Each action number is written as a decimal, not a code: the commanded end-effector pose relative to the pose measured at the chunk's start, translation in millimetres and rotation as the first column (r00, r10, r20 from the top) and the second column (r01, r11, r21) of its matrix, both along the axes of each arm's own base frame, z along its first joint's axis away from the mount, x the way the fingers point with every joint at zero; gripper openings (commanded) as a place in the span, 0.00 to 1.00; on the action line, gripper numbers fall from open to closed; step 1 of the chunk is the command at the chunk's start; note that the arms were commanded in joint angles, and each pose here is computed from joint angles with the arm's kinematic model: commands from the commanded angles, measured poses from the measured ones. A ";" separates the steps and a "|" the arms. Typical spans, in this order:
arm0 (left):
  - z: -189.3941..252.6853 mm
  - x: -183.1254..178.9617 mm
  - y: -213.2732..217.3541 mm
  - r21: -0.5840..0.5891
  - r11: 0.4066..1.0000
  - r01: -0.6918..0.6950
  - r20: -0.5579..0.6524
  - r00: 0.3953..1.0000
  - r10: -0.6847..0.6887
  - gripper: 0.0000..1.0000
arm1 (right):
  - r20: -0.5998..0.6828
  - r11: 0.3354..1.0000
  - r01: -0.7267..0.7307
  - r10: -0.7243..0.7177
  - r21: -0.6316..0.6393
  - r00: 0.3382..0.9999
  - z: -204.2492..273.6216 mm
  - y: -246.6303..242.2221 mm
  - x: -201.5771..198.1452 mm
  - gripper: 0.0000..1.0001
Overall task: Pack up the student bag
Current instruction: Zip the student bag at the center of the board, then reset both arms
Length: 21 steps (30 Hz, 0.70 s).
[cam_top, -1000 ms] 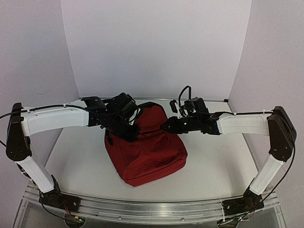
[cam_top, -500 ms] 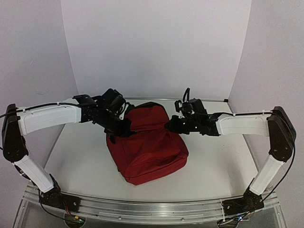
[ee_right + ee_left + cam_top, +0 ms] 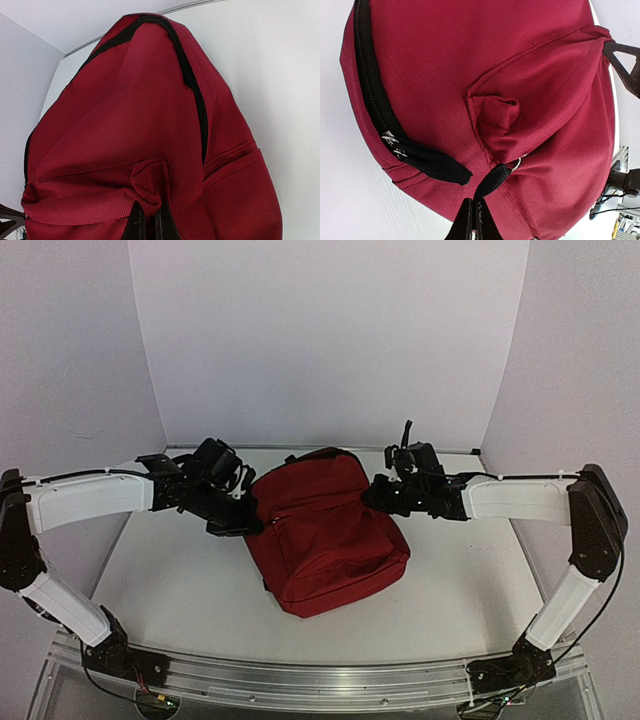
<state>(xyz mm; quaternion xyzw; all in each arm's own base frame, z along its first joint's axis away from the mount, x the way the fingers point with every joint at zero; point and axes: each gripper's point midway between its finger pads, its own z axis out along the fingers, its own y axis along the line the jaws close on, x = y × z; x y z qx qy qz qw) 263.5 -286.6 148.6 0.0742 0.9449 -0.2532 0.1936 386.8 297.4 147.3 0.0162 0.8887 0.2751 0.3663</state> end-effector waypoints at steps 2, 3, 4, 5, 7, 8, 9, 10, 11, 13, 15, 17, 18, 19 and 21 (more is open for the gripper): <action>-12.4 -6.6 16.4 0.038 0.999 -0.019 -0.067 0.998 0.022 0.00 | 0.106 0.982 0.180 -0.173 -0.060 0.979 27.9 -49.2 33.2 0.00; -9.5 -4.1 13.4 0.027 1.000 -0.013 -0.059 0.998 0.014 0.02 | 0.116 0.984 0.168 -0.160 -0.061 0.980 31.8 -47.7 33.4 0.00; -5.8 -1.9 10.1 0.015 1.000 -0.004 -0.051 0.999 0.005 0.13 | 0.128 0.985 0.159 -0.150 -0.062 0.980 36.7 -46.8 33.8 0.04; -0.4 0.9 6.7 0.003 1.000 0.002 -0.040 0.999 -0.002 0.29 | 0.140 0.987 0.149 -0.139 -0.067 0.980 40.8 -46.1 33.7 0.14; 12.1 8.0 1.5 -0.017 1.000 0.009 -0.013 1.000 -0.009 0.61 | 0.161 0.988 0.137 -0.124 -0.076 0.979 48.6 -46.0 34.1 0.45; 19.3 12.1 -0.9 -0.031 0.999 0.014 0.005 1.000 -0.014 0.70 | 0.167 0.987 0.138 -0.123 -0.081 0.978 51.8 -47.9 34.8 0.58; 27.1 17.0 -3.1 -0.047 0.999 0.019 0.025 1.000 -0.018 0.78 | 0.168 0.986 0.139 -0.123 -0.088 0.978 53.6 -50.3 35.4 0.69; 34.2 23.1 -3.2 -0.066 0.998 0.022 0.044 0.999 -0.019 0.82 | 0.164 0.985 0.142 -0.124 -0.098 0.979 54.0 -53.6 36.0 0.76; 39.7 29.3 -1.7 -0.085 0.996 0.022 0.058 0.998 -0.017 0.85 | 0.163 0.983 0.150 -0.131 -0.105 0.978 55.5 -58.9 38.4 0.82; 45.9 45.6 8.3 -0.113 0.994 0.002 0.080 0.997 0.007 0.88 | 0.158 0.980 0.162 -0.144 -0.112 0.977 57.2 -70.5 43.6 0.94; 46.3 65.5 26.8 -0.122 0.992 -0.043 0.099 0.994 0.055 0.91 | 0.147 0.978 0.171 -0.154 -0.117 0.977 56.3 -83.2 48.9 0.98; 44.5 88.5 54.5 -0.143 0.983 -0.113 0.109 0.986 0.129 0.94 | 0.139 0.973 0.192 -0.174 -0.130 0.975 54.1 -101.7 54.9 0.98; 43.9 97.9 67.3 -0.157 0.977 -0.142 0.115 0.980 0.161 0.95 | 0.138 0.970 0.204 -0.185 -0.134 0.973 53.9 -110.5 57.3 0.98; 42.5 108.2 85.1 -0.165 0.969 -0.186 0.121 0.971 0.207 0.96 | 0.136 0.966 0.221 -0.203 -0.138 0.970 53.9 -122.8 59.9 0.98; 41.7 129.2 131.9 -0.177 0.939 -0.296 0.145 0.936 0.322 0.97 | 0.141 0.950 0.275 -0.255 -0.146 0.957 56.4 -156.2 64.5 0.98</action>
